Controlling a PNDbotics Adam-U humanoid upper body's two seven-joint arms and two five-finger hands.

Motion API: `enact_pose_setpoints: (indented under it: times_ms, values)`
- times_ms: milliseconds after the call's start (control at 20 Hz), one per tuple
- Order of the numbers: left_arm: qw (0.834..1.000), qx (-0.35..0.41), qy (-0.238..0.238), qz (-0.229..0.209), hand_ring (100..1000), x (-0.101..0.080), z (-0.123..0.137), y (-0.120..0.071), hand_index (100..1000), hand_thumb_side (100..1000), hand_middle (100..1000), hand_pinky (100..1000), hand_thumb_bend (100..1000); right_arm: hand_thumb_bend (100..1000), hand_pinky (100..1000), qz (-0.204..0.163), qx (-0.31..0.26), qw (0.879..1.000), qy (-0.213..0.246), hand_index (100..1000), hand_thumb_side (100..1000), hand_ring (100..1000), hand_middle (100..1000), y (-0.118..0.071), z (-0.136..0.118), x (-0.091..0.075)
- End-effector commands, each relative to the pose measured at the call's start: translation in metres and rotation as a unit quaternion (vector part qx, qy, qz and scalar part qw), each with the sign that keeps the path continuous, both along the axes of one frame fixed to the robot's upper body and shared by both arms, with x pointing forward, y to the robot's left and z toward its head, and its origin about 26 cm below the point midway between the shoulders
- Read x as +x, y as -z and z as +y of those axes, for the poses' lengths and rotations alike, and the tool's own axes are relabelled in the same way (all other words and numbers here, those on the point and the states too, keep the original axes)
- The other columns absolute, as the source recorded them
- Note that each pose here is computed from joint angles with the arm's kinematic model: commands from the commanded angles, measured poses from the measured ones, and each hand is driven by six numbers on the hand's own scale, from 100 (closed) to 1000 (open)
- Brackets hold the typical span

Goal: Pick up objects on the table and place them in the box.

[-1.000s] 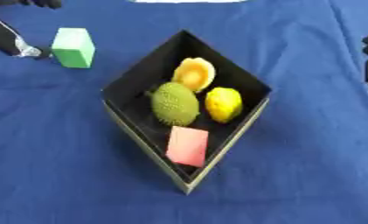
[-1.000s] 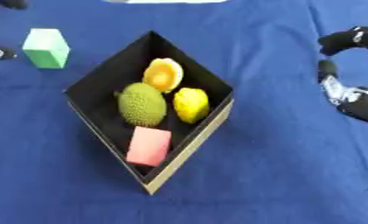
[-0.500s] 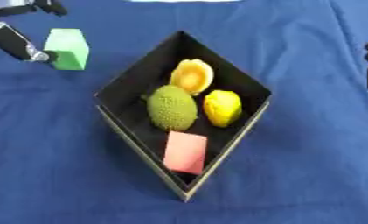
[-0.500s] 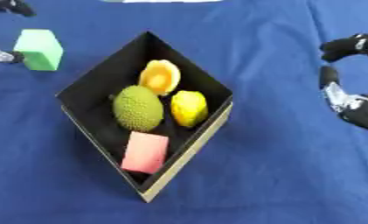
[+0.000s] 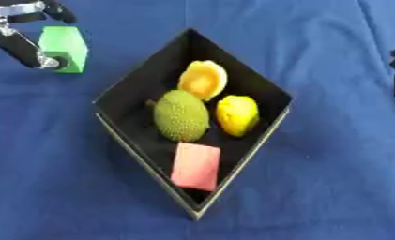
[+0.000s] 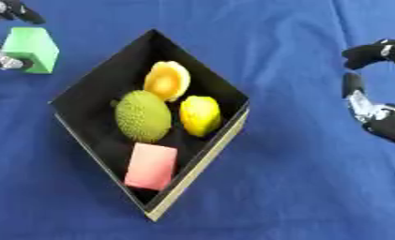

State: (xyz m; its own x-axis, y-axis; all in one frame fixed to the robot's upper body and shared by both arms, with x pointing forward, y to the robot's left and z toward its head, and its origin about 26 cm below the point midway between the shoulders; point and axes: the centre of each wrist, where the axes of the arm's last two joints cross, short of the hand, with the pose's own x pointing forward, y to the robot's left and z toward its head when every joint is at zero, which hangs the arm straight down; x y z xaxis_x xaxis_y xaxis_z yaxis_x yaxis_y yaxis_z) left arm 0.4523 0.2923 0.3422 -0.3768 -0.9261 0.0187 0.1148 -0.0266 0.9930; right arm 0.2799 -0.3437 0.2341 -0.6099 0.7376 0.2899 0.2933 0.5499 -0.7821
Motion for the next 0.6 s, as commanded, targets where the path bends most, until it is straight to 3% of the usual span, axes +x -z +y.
enact_pose_setpoints:
  times_ms: [50,200,350,600]
  values:
    - [1.0,0.001,-0.009,-0.013,902,-0.002,0.007,-0.013,889,100,814,912,369,100,821,-0.016,-0.007,1.0,0.0,771,560,681,622,-0.008,0.002,-0.002]
    - [1.0,0.005,-0.013,-0.004,873,0.0,0.008,-0.011,878,100,793,901,348,100,821,-0.016,-0.003,1.0,0.0,770,563,680,620,-0.008,0.002,-0.001]
    - [1.0,0.003,-0.01,0.001,835,0.0,0.008,-0.01,861,100,763,886,255,100,821,-0.016,-0.002,1.0,0.001,769,561,679,620,-0.007,0.002,-0.002]
    - [1.0,-0.008,0.012,-0.015,823,-0.007,0.0,-0.024,845,100,744,876,155,100,821,-0.011,0.001,1.0,0.005,768,561,677,619,-0.006,0.0,-0.003]
